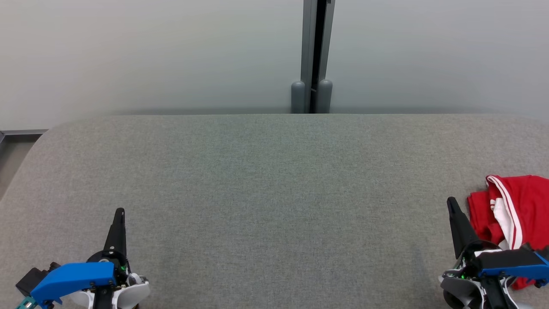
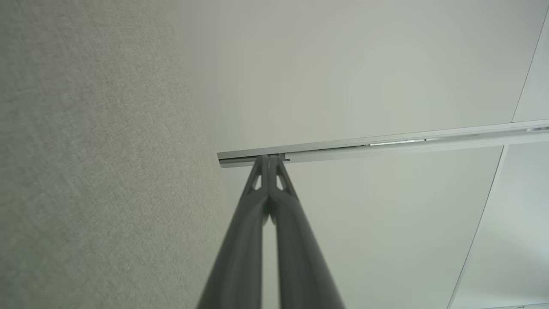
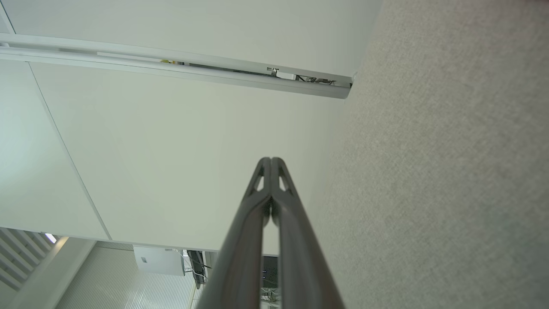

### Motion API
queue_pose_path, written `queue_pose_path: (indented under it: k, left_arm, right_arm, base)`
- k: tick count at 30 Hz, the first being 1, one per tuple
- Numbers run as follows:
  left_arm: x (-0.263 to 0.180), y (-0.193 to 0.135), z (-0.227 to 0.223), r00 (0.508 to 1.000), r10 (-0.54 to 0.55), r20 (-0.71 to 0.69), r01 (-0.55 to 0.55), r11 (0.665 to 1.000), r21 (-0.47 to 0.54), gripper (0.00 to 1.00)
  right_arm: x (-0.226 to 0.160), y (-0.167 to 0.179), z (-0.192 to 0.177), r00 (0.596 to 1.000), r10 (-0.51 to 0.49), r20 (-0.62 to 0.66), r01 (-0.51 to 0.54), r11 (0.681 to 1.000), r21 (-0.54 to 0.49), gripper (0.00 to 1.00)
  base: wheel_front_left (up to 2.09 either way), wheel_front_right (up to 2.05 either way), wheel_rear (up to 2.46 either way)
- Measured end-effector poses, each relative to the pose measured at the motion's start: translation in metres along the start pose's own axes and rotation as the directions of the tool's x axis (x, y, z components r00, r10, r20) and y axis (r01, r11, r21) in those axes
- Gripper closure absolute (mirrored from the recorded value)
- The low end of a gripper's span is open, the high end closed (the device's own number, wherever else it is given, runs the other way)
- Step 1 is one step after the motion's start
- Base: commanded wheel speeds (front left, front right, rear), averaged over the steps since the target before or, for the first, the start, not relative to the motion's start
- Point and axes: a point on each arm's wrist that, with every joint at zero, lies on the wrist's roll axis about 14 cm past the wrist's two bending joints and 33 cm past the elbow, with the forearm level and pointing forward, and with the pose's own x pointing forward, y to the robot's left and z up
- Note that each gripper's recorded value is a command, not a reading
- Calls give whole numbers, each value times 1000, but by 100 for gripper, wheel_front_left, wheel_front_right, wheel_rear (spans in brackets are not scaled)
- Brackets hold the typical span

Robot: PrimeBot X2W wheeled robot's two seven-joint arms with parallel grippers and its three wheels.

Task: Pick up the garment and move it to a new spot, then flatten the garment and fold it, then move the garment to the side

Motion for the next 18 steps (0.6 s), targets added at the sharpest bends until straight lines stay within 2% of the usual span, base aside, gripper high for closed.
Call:
queue_pose_path:
  k: [18]
  left_arm:
    - [2,-14,4,999,-48,2,48,993,-110,100]
  right_arm:
    - [1,12,1,999,44,-5,-43,992,121,100]
  base:
    - [0,0,0]
